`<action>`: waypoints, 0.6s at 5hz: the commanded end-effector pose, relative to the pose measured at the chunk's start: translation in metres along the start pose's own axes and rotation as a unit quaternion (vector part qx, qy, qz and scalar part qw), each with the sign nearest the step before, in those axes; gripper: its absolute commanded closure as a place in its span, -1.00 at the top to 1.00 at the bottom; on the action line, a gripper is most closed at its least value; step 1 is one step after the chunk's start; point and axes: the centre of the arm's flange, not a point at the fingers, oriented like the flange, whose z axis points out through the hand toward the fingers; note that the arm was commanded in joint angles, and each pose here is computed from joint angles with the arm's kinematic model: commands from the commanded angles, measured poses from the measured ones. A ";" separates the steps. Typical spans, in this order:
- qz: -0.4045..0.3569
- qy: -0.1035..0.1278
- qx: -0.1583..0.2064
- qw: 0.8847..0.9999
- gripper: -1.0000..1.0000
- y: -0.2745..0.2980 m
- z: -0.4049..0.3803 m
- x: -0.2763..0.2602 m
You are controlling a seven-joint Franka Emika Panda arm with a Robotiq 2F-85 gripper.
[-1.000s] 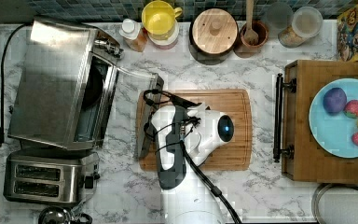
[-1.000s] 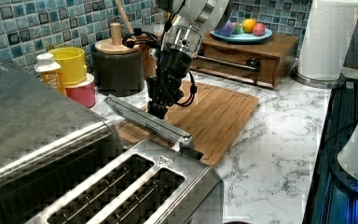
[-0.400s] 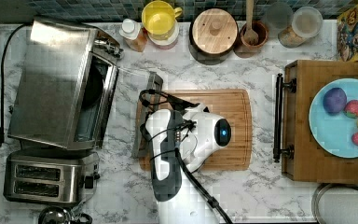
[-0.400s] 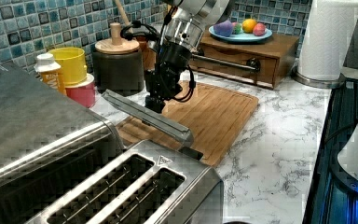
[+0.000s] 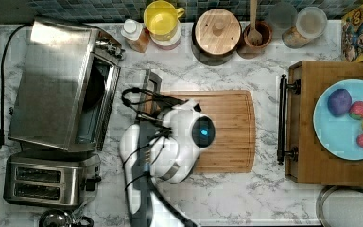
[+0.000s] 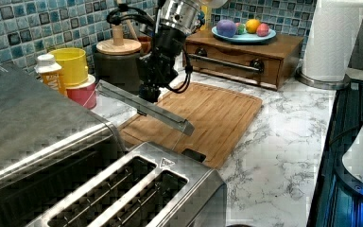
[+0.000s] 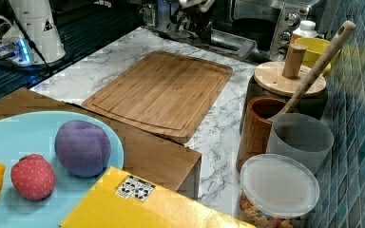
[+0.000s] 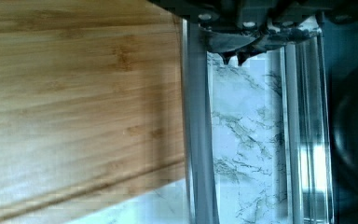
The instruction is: Close the oven.
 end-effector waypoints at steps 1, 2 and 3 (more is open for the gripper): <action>-0.099 0.086 0.015 0.991 -1.00 -0.235 -0.072 -0.004; -0.080 0.098 -0.003 0.992 -1.00 -0.246 -0.095 0.002; -0.080 0.107 -0.025 0.991 -1.00 -0.265 -0.109 0.002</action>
